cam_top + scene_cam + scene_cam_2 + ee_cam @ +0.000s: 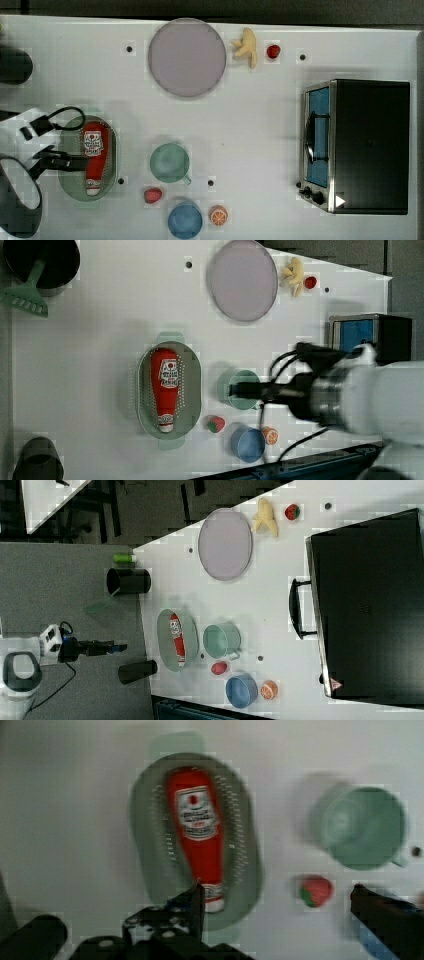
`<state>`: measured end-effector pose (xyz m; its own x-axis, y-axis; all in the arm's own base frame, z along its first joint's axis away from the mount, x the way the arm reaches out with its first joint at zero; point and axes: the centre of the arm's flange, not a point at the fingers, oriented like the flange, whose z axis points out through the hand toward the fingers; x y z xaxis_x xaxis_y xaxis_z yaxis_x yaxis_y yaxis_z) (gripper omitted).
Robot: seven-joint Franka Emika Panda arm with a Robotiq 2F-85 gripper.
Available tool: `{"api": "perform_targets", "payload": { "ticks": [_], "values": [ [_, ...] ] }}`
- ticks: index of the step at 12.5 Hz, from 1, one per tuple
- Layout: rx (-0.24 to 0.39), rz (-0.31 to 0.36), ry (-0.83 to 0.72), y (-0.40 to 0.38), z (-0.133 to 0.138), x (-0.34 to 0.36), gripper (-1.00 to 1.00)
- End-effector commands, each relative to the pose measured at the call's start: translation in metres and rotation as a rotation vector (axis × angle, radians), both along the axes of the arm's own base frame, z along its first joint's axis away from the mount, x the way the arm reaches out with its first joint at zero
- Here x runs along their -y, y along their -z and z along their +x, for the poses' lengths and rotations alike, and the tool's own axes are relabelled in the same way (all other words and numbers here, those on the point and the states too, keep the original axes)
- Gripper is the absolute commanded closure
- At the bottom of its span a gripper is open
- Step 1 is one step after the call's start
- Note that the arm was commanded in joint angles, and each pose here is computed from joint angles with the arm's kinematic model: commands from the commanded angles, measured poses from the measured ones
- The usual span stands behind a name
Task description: Pick ketchup from strainer and place it on the table
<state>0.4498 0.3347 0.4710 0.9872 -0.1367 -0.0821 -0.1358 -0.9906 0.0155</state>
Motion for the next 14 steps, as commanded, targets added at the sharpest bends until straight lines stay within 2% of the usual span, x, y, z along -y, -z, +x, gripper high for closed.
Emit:
{"api": "perform_targets", "payload": {
  "ticks": [1, 4, 7, 10, 14],
  "values": [
    [0.027, 0.034, 0.019, 0.041, -0.005, -0.013, -1.00],
    [0.062, 0.097, 0.003, 0.105, -0.016, -0.022, -1.00],
    [0.112, 0.129, -0.043, 0.161, -0.022, -0.019, -1.00],
    [0.085, 0.169, 0.048, 0.206, -0.027, -0.023, -1.00],
    [0.085, 0.174, -0.017, 0.248, -0.022, -0.027, -1.00]
  ]
}}
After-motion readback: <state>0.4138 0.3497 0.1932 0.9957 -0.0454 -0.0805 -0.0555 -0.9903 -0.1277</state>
